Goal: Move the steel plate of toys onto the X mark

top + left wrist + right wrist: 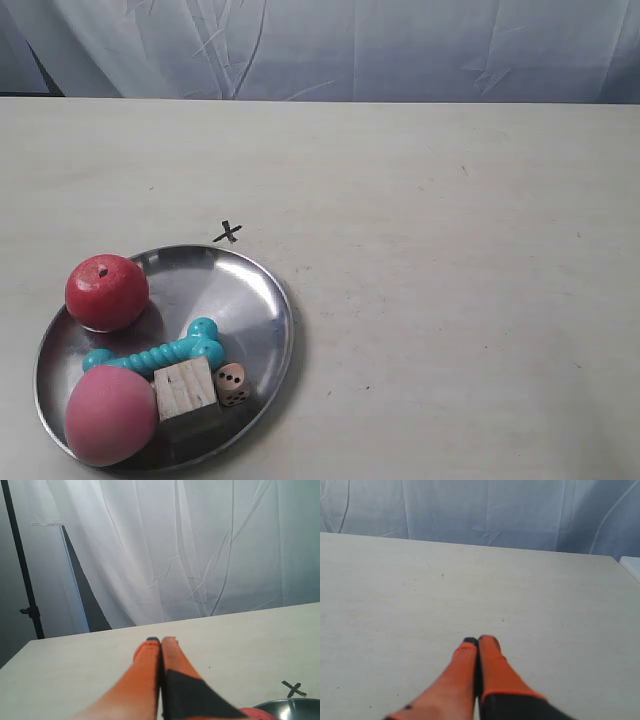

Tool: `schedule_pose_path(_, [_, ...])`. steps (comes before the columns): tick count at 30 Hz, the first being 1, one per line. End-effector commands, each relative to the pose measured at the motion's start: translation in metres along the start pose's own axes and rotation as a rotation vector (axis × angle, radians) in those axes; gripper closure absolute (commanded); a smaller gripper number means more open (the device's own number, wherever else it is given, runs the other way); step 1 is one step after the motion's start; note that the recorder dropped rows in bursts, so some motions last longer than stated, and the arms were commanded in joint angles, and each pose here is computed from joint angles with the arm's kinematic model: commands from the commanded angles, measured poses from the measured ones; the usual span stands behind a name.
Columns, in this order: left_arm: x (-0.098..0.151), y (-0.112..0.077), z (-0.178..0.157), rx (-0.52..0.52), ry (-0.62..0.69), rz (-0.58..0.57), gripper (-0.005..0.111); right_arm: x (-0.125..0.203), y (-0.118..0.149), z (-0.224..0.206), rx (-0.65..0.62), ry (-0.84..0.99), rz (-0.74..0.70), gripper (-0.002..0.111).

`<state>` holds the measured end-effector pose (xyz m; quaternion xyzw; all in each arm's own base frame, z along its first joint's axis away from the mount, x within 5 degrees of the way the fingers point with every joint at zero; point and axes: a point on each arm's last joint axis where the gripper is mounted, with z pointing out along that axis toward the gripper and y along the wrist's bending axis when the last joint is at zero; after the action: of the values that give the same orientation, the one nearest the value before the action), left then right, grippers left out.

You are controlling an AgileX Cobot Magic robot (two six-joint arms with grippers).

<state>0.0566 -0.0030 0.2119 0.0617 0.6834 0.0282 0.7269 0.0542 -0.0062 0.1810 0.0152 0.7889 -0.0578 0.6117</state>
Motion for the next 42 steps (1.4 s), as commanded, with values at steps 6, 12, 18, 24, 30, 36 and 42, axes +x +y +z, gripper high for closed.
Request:
schedule_pose_path(6, [0.001,0.000,0.000,0.000,-0.005,0.000,0.107,-0.004,-0.001,-0.001,0.006,-0.030,-0.002,0.108])
schedule_pose_path(12, [0.001,0.000,0.000,0.000,-0.005,0.000,0.107,-0.005,-0.001,-0.001,0.006,-0.032,-0.002,0.108])
schedule_pose_path(18, [0.001,0.000,0.000,0.000,-0.005,0.000,0.107,-0.013,-0.001,-0.002,0.017,-0.123,-0.020,0.108])
schedule_pose_path(24, [-0.013,0.003,-0.002,-0.034,-0.164,-0.034,0.107,-0.045,-0.007,-0.013,0.004,-0.505,0.301,0.108])
schedule_pose_path(30, [-0.037,0.009,-0.009,-0.079,-0.434,-0.095,0.107,-0.062,-0.020,-0.027,0.056,-0.770,0.466,0.108])
schedule_pose_path(36, [-0.059,0.014,-0.025,-0.129,-0.742,-0.111,0.107,-0.072,-0.027,-0.041,0.101,-0.981,0.496,0.108])
schedule_pose_path(42, [-0.067,0.033,-0.024,-0.165,-0.725,-0.588,0.107,-0.069,-0.034,-0.042,0.095,-1.005,0.687,0.108])
